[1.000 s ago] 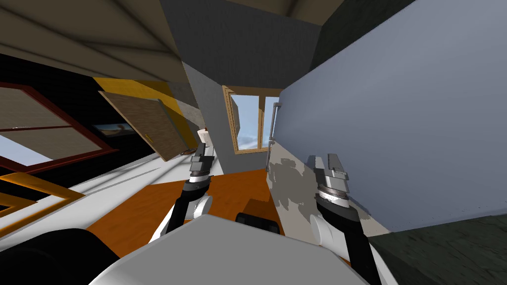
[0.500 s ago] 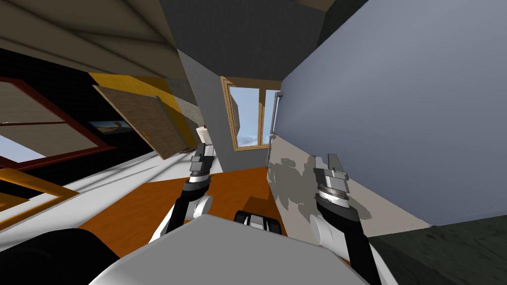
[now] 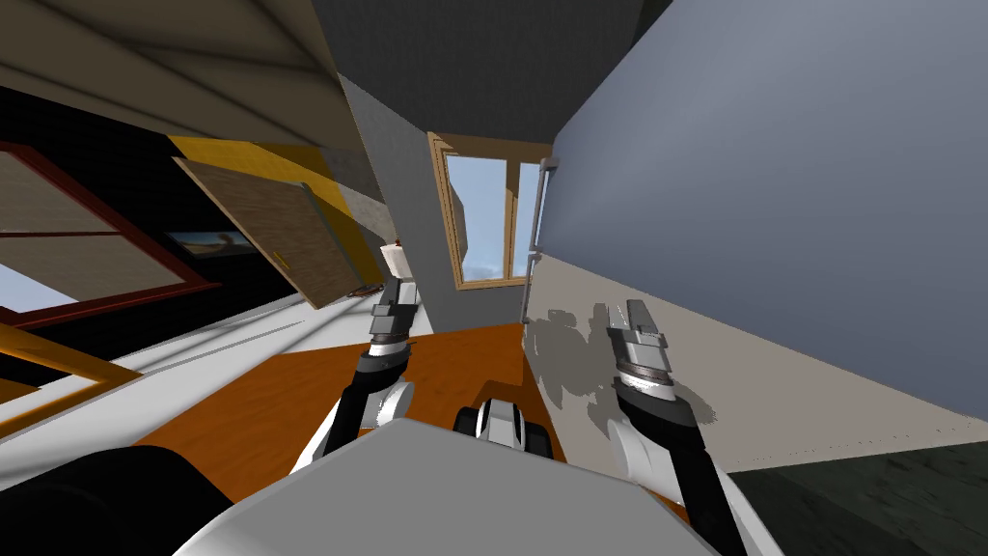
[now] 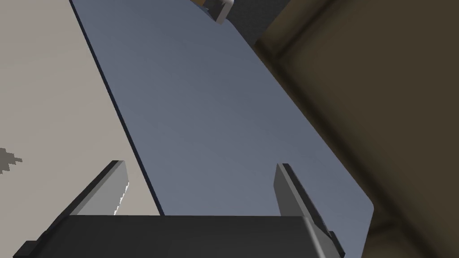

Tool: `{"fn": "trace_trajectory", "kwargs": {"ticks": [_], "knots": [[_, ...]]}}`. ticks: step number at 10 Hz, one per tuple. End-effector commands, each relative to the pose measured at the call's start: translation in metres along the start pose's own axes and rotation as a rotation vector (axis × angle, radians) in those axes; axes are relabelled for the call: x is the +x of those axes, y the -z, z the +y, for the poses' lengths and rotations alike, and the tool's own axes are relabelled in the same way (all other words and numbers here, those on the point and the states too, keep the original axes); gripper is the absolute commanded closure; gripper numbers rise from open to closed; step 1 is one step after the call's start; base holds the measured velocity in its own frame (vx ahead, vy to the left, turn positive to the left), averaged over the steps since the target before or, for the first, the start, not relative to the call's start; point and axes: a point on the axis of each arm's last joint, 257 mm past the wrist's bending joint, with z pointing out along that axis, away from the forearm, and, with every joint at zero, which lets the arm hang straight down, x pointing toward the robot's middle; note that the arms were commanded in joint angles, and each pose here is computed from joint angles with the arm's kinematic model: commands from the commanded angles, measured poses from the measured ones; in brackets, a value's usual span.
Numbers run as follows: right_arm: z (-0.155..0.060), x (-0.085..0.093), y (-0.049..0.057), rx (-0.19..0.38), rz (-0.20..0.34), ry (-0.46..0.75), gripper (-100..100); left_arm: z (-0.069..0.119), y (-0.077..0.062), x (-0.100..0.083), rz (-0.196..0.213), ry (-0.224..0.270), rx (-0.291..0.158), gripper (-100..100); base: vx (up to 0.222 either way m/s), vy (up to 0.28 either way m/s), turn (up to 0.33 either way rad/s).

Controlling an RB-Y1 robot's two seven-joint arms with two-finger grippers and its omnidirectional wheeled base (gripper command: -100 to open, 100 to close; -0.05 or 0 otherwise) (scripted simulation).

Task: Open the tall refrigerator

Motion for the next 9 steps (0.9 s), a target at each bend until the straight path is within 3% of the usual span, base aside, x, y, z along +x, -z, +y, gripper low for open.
{"fn": "trace_trajectory", "kwargs": {"ticks": [1, 9], "knots": [[-0.015, 0.009, 0.0, 0.002, 0.075, 0.072, -100, 0.0, 0.0, 0.0, 0.0, 0.0, 0.0, 0, 0.059, 0.09, 0.005], [-0.082, 0.024, -0.004, -0.007, 0.286, 0.41, -100, 0.0, 0.0, 0.0, 0.0, 0.0, 0.0, 0, 0.101, 0.133, 0.011]]}}
